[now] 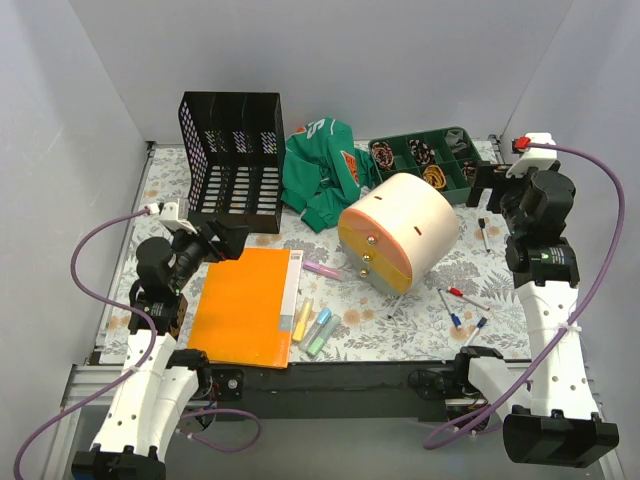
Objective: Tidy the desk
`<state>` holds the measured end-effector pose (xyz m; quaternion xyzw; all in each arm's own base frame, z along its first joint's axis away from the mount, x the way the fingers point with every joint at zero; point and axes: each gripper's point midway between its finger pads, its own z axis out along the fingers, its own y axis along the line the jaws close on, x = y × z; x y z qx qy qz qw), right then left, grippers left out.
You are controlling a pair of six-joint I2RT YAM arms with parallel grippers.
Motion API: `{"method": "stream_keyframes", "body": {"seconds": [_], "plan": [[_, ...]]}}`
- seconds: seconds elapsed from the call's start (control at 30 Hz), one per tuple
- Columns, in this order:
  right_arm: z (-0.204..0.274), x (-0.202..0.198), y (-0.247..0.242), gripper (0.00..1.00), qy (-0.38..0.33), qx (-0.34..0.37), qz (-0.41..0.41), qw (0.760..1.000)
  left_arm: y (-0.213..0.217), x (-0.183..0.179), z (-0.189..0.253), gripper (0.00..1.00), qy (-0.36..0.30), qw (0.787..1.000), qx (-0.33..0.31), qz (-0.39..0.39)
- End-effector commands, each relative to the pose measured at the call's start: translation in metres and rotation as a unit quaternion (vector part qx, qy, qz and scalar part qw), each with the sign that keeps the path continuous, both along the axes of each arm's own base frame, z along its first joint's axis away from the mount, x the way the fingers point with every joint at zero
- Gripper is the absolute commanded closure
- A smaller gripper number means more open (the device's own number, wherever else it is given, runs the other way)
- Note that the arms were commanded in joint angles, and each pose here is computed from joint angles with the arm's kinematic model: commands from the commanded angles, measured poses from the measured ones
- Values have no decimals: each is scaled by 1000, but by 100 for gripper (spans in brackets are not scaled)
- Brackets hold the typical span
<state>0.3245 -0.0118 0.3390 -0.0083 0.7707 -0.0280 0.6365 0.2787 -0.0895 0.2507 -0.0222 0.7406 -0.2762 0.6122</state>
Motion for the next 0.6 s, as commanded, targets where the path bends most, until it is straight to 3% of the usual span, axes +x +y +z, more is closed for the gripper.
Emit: {"method": "stream_keyframes", "body": {"seconds": [0.0,0.1,0.13,0.23,0.4,0.57], "plan": [[16,-3,5,1,-29,9,14,999,-22,-11,21,2,-31,997,-22,-65],[19,-10,34,1,-36,-24,112,993,-33,-16,17,2,-19,994,-37,-99],[17,-16,57,1,-42,-67,199,977,-37,-16,21,2,-22,993,-49,-109],[2,-32,85,2,-27,-99,305,947,-51,-21,12,2,16,985,-71,-155],[-10,-48,96,1,-23,-124,358,925,-69,-27,10,2,86,967,-129,-201],[-22,-53,95,2,-5,-125,361,924,-106,-43,25,2,99,955,-148,-236]]}}
